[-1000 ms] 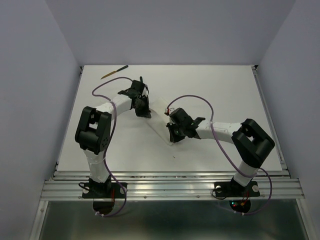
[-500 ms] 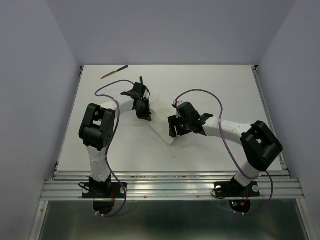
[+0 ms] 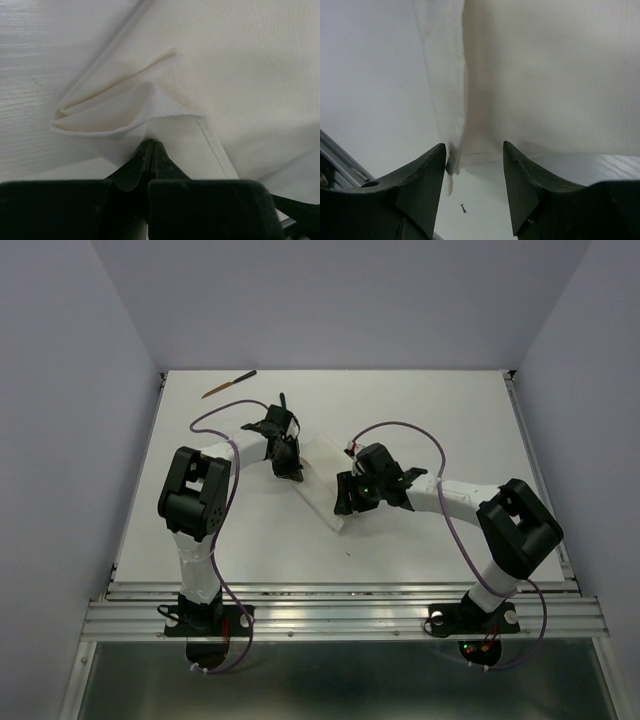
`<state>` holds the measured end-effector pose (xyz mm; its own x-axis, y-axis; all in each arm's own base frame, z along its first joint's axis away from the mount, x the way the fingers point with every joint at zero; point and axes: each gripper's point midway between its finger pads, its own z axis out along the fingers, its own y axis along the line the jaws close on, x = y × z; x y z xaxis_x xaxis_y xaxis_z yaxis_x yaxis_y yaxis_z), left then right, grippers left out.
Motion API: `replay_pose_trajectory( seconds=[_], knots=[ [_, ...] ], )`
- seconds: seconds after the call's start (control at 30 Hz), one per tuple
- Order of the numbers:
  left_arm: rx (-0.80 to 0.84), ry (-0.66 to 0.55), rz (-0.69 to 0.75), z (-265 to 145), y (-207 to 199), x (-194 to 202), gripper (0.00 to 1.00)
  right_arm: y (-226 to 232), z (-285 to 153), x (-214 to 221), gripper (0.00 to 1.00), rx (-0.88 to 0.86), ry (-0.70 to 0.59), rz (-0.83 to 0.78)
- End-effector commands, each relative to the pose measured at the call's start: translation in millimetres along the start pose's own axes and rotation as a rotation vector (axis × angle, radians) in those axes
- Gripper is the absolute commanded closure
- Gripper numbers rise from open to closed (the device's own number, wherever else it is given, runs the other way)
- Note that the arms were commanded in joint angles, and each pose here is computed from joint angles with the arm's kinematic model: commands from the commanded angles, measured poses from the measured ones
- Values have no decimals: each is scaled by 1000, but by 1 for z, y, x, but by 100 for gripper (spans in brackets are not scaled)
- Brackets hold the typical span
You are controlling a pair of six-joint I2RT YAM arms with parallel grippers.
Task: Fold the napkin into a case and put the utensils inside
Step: Smooth out the 2/3-rectangle-folded napkin at the center of the board.
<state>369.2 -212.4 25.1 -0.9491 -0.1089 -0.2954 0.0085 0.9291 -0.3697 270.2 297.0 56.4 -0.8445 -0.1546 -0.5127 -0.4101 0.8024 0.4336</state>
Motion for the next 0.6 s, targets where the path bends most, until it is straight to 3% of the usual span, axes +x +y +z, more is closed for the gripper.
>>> replay_pose_trajectory(
  seconds=[0.0,0.3,0.37,0.43,0.57],
  knots=[
    [-35,2,13,4,7,1,100,19,4,-1,46,-112,-3,15],
    [-36,1,13,5,8,1,100,25,6,8,46,-162,28,18],
    [-37,3,11,5,8,1,100,25,7,9,50,-166,31,20],
    [-37,3,9,5,8,1,100,25,8,8,57,-164,29,20],
    [-36,1,11,4,7,0,100,24,8,4,83,-152,14,18]
  ],
)
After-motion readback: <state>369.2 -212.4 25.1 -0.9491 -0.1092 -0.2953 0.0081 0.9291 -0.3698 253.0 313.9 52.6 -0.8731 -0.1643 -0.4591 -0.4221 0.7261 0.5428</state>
